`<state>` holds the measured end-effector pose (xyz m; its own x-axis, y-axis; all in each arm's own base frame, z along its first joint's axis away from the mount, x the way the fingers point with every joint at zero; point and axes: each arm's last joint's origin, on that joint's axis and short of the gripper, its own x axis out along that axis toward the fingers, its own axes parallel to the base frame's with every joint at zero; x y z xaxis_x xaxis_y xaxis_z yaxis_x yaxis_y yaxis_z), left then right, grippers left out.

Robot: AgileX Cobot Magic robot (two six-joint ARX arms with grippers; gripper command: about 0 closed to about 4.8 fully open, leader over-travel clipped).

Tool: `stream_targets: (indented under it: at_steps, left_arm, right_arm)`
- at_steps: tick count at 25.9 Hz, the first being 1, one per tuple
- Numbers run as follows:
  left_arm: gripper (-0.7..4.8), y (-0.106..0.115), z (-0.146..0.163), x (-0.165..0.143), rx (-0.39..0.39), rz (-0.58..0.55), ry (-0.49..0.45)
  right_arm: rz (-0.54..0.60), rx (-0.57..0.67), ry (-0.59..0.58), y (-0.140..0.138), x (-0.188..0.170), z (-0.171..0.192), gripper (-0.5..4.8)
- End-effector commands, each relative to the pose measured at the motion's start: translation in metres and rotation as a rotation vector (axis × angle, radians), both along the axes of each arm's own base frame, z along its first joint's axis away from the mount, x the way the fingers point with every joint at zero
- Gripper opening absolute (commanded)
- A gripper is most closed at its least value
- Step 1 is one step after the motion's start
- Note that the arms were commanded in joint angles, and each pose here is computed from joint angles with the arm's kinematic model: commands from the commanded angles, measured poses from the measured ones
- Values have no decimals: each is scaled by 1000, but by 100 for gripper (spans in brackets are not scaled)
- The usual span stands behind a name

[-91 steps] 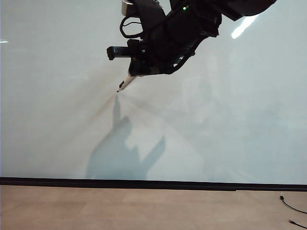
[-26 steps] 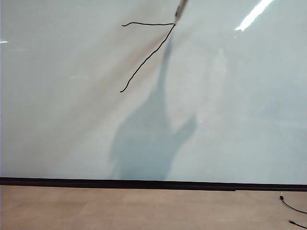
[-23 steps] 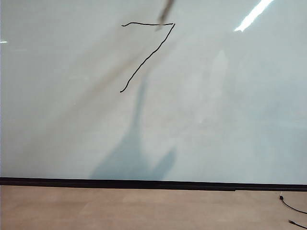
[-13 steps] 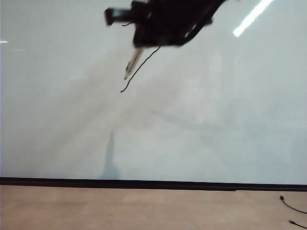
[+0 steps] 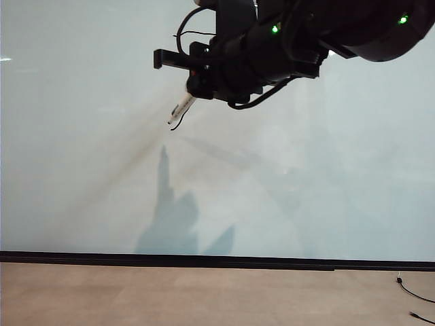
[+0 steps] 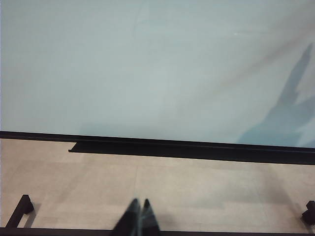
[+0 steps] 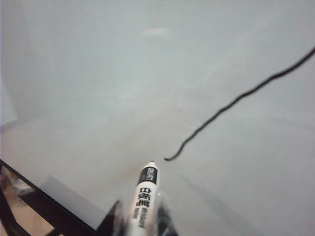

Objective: Pick up the pen on the shelf to the right of the whiteboard and write the letter Z.

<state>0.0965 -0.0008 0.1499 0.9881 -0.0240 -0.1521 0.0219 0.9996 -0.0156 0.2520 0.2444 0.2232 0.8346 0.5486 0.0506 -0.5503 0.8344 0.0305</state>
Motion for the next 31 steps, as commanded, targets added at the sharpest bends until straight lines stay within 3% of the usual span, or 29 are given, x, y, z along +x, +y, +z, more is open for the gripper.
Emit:
stream_targets:
  at_steps: [1, 31]
  left_arm:
    - [-5, 0, 1, 0, 5, -1, -7]
    - [-5, 0, 1, 0, 4, -1, -7]
  right_arm:
    - [15, 34, -26, -1, 3, 7, -7]
    - [-37, -8, 17, 4, 21, 1, -7]
